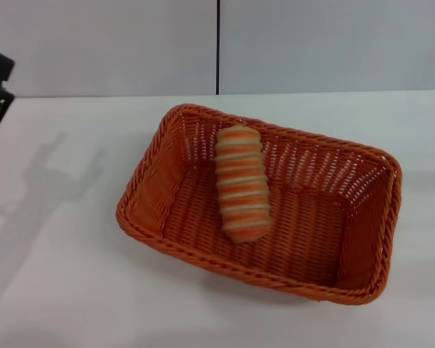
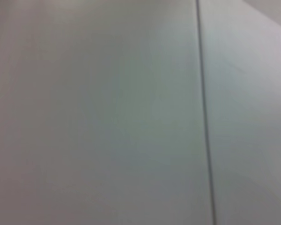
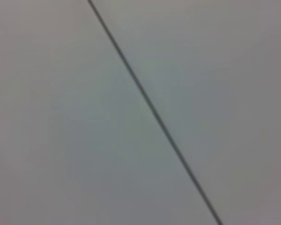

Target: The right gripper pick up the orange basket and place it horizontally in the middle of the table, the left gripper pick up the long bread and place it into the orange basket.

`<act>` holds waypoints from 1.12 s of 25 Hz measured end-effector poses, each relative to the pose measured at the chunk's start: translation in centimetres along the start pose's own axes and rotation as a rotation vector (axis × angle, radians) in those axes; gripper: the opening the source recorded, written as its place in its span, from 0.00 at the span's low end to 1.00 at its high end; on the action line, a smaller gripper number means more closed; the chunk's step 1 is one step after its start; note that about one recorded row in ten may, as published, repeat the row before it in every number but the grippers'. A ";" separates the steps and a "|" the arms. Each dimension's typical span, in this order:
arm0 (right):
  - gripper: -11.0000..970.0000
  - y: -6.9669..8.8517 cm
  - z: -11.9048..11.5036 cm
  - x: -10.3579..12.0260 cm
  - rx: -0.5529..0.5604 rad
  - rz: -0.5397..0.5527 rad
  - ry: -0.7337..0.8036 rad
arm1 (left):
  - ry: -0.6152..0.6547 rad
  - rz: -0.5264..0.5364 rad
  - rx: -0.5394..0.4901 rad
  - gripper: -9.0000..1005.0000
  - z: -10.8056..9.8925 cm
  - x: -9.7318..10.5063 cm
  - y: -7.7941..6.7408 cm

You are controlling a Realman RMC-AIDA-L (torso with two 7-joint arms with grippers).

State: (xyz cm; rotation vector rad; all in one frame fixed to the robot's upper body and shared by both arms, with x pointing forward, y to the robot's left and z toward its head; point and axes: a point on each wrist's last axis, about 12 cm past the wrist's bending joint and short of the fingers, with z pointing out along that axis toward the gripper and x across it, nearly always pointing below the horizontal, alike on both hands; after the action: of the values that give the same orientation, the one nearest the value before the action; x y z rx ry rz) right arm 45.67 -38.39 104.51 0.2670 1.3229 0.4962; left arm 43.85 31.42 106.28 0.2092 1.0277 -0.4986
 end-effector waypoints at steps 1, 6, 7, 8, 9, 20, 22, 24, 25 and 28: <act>0.56 0.0 -0.2 0.1 0.013 -0.006 -0.016 | -0.002 0.005 -0.011 0.80 -0.1 0.0 0.0; 0.56 0.1 -0.7 0.3 0.048 -0.031 -0.058 | -0.013 0.023 -0.092 0.80 -1.0 -0.3 0.4; 0.56 0.2 -0.7 0.3 0.053 -0.032 -0.063 | -0.015 0.026 -0.102 0.80 -1.1 -0.3 0.5; 0.56 0.2 -0.8 0.4 0.057 -0.033 -0.069 | -0.016 0.029 -0.110 0.80 -1.2 -0.4 0.6; 0.56 0.2 -0.9 0.3 0.062 -0.038 -0.076 | -0.019 0.030 -0.119 0.80 -1.3 -0.4 0.6; 0.56 0.8 -1.2 1.1 0.112 -0.144 -0.130 | -0.005 0.024 -0.156 0.80 -1.6 -0.3 0.9; 0.56 0.8 -1.2 1.1 0.114 -0.143 -0.131 | -0.004 0.024 -0.156 0.80 -1.6 -0.2 0.9; 0.56 0.8 -1.2 1.1 0.118 -0.143 -0.135 | -0.004 0.023 -0.156 0.80 -1.5 -0.2 0.9; 0.56 0.8 -1.2 1.0 0.120 -0.142 -0.137 | -0.004 0.023 -0.155 0.80 -1.5 -0.2 0.9; 0.56 0.8 -1.2 1.0 0.121 -0.142 -0.139 | -0.005 0.022 -0.154 0.80 -1.4 -0.2 0.9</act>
State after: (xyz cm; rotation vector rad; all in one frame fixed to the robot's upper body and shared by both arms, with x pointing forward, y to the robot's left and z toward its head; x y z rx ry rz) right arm 44.49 -37.31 103.70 0.3003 1.2277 0.2731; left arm 43.09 32.81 105.67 0.0821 1.0534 -0.3975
